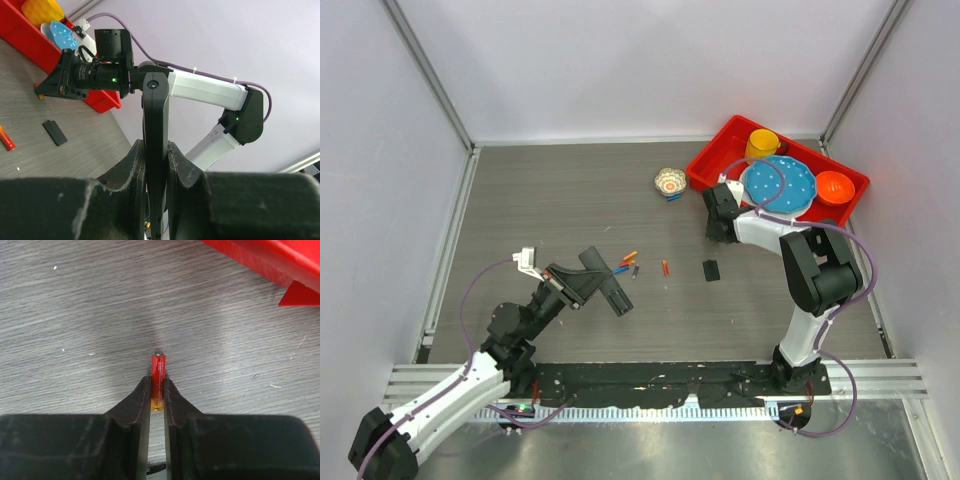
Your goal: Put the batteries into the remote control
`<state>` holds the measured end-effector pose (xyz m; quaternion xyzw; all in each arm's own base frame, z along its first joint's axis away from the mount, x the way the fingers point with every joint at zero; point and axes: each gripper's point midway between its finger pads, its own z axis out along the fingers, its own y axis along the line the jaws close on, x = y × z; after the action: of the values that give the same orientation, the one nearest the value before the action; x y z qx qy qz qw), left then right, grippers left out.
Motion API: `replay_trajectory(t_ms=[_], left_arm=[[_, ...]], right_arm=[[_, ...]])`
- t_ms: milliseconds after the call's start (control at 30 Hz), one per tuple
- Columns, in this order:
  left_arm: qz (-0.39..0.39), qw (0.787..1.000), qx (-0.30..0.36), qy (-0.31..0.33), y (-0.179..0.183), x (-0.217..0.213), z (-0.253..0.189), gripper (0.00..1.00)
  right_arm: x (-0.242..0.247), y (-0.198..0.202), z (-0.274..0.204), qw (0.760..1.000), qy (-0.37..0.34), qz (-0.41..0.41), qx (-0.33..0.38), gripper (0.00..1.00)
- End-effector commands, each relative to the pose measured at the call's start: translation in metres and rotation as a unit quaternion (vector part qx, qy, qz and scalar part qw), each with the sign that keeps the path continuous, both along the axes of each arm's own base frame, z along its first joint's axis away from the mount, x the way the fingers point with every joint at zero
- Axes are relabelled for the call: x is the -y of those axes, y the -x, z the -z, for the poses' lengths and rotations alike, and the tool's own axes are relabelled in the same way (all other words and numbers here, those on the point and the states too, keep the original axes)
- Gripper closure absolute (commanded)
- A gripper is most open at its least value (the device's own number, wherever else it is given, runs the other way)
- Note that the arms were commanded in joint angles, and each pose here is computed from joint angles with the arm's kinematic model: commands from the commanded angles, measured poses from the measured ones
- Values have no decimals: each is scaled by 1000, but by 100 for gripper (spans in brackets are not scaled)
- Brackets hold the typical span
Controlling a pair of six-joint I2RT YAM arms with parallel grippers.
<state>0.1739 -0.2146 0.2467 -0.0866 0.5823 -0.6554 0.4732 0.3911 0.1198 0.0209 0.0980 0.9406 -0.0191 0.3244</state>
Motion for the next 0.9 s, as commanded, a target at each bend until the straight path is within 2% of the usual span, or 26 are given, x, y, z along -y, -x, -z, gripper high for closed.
replay_trajectory(t_ms=[0,67,267,433,600,867], left_arm=[[7,1000,-4,-12,3,1,16,100],[7,1000,-6,-13,3,1,17,100],[6,1000,-7,-15,2,1,19,100],[6,1000,-11,-18,1,2,21,100],[5,1000,-16,-19,0,2,24,100],[8,1000,-17,-16,-2,4,22,100]], right_arm=[[-2,5,9,1000,-2,-11,-12,92],[-3,5,6,1000,-5,-14,-10,99],[-26,14,-32,998,3,-50,30,99],[-62,49,-50,991,20,-127,32,99],[-69,84,-38,989,19,-144,11,99],[-83,110,-7,988,2,-154,-25,99]])
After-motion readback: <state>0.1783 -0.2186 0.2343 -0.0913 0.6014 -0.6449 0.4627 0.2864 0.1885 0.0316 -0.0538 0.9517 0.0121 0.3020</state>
